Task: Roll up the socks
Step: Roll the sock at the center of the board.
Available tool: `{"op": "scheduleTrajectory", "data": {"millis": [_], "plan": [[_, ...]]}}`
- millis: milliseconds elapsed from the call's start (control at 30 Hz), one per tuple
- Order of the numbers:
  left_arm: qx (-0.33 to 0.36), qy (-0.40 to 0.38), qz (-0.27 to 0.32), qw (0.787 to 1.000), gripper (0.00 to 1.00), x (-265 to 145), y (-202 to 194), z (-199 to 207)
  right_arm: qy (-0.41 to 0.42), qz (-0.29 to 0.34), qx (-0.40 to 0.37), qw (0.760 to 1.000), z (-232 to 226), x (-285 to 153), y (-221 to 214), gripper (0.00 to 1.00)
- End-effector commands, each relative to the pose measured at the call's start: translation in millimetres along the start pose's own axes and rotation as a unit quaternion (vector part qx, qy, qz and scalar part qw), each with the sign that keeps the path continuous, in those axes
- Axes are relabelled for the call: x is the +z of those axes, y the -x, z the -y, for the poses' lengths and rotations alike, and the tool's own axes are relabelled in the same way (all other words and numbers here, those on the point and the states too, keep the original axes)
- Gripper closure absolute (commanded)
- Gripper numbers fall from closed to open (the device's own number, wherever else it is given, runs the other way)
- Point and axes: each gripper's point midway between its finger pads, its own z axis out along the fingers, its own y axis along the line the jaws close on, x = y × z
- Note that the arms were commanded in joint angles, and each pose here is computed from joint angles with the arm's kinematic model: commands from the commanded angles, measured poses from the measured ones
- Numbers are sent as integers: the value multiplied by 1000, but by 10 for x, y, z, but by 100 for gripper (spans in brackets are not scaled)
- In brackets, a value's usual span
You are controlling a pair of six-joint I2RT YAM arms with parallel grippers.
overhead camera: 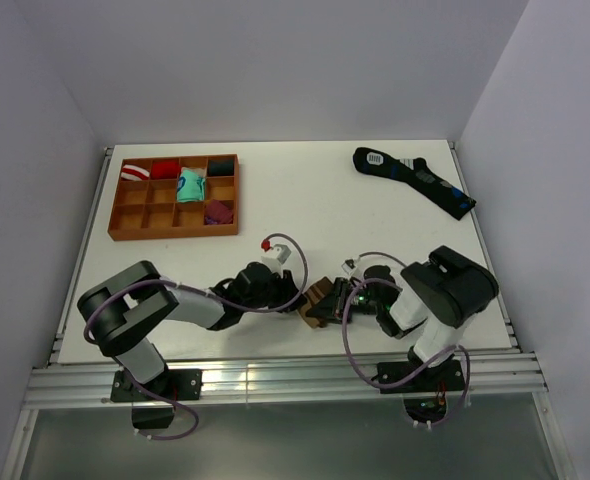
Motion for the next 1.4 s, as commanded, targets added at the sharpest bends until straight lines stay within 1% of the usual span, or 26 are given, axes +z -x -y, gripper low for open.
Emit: {"op": "scheduleTrajectory", "data": {"millis": [0, 33, 67, 100, 133, 167, 233, 300, 333, 367, 433, 467, 500, 533, 600, 633, 667, 733, 833, 900, 1067, 1233, 1300, 1367], "plan": [[10, 93, -53, 994, 89, -40, -194, -346, -137, 5, 0, 991, 571, -105, -61, 79], [13, 109, -74, 991, 90, -74, -267, -406, -141, 10, -10, 990, 551, -99, -17, 76], [16, 131, -74, 989, 91, -92, -258, -479, -138, 22, -25, 990, 482, -107, 48, 74], [17, 138, -73, 988, 92, -74, -207, -471, -145, 25, -40, 988, 481, -122, 72, 72], [18, 151, -79, 985, 92, -83, -224, -507, -164, 30, -39, 985, 522, -149, 96, 67], [19, 171, -91, 981, 93, -106, -249, -562, -157, 42, -60, 985, 433, -163, 161, 64], [17, 185, -102, 977, 93, -130, -278, -600, -180, 55, -69, 980, 451, -214, 223, 57], [14, 194, -117, 974, 94, -151, -318, -622, -175, 78, -98, 977, 330, -256, 319, 52], [13, 191, -125, 974, 94, -157, -348, -608, -183, 82, -102, 974, 330, -291, 328, 52], [9, 187, -135, 973, 94, -168, -383, -597, -173, 107, -124, 971, 216, -330, 415, 52], [7, 182, -142, 973, 94, -178, -408, -570, -166, 124, -142, 968, 151, -383, 439, 50], [5, 179, -145, 973, 94, -183, -408, -555, -163, 157, -165, 960, 47, -438, 546, 50], [5, 179, -150, 972, 94, -197, -426, -555, -163, 162, -174, 958, 16, -460, 542, 50], [7, 181, -153, 971, 94, -210, -434, -562, -149, 186, -191, 952, -101, -506, 591, 50], [9, 186, -161, 969, 94, -235, -449, -567, -138, 199, -222, 944, -229, -528, 591, 50], [10, 195, -172, 965, 94, -279, -490, -594, -123, 213, -240, 939, -373, -552, 609, 50], [11, 196, -172, 965, 94, -293, -481, -590, -127, 227, -256, 931, -415, -572, 647, 50], [11, 200, -180, 963, 94, -333, -496, -595, -107, 222, -285, 926, -600, -514, 556, 50], [14, 204, -187, 961, 94, -383, -475, -572, -111, 218, -322, 915, -723, -415, 467, 50], [14, 198, -194, 961, 94, -395, -459, -521, -123, 202, -343, 909, -691, -329, 373, 50], [16, 189, -213, 959, 94, -480, -462, -451, -140, 196, -386, 890, -673, -197, 172, 48], [15, 188, -229, 955, 94, -530, -500, -469, -169, 192, -408, 877, -628, -115, 136, 48], [12, 180, -236, 955, 93, -550, -515, -441, -172, 193, -422, 869, -666, -72, 90, 47], [11, 178, -236, 955, 94, -571, -504, -433, -189, 192, -434, 859, -602, -32, 67, 47]]}}
